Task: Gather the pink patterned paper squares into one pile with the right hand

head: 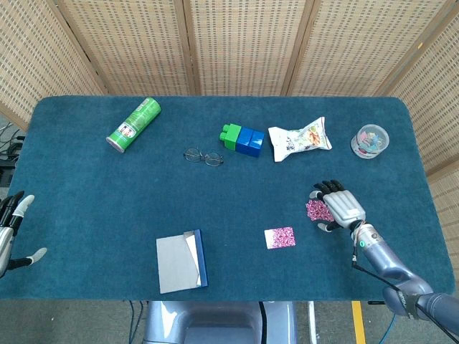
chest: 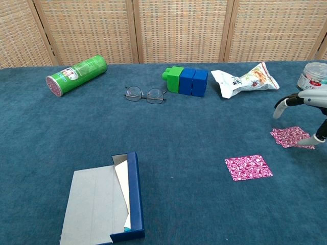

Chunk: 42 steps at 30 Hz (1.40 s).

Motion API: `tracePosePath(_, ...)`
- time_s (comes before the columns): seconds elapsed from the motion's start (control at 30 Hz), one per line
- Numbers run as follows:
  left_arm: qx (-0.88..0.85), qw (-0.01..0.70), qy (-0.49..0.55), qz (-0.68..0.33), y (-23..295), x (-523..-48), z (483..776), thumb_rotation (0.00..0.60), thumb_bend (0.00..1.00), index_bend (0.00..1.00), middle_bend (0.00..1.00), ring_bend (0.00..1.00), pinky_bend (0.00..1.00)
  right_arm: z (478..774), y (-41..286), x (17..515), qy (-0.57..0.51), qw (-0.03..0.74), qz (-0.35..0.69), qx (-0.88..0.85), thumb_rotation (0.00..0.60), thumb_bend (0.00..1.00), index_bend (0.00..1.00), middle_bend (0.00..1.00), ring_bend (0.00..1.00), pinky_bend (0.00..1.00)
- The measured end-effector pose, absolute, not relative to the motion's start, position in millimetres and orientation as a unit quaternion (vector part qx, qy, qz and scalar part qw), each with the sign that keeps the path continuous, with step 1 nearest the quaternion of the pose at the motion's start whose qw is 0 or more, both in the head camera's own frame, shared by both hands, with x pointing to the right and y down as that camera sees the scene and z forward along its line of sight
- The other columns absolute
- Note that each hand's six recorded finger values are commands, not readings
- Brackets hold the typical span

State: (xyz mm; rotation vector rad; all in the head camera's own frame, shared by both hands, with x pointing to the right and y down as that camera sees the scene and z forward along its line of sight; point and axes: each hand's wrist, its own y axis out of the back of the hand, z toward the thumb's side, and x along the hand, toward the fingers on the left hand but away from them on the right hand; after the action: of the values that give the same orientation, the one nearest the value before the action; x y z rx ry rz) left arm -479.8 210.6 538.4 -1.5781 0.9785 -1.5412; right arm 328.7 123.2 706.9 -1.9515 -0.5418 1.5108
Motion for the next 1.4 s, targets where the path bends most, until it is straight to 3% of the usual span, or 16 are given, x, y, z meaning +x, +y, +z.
tracePosePath(0.23, -0.611, 0.357, 0.380, -0.595, 209, -481, 539, 0.554, 0.06, 0.00, 0.00, 0.00, 0.00, 700, 141, 303, -0.198, 0.294, 0.549, -0.757, 0.600, 0.26, 0.31, 0.12, 0.00, 0.00)
tracePosePath(0.7, -0.614, 0.360, 0.379, -0.591, 204, -485, 539, 0.554, 0.06, 0.00, 0.00, 0.00, 0.00, 704, 160, 265, -0.183, 0.301, 0.541, -0.764, 0.600, 0.26, 0.31, 0.12, 0.00, 0.00)
tracePosePath(1.4, -0.613, 0.361, 0.385, -0.589, 206, -492, 535, 0.554, 0.06, 0.00, 0.00, 0.00, 0.00, 716, 182, 244, -0.163, 0.302, 0.543, -0.766, 0.600, 0.26, 0.33, 0.13, 0.00, 0.00)
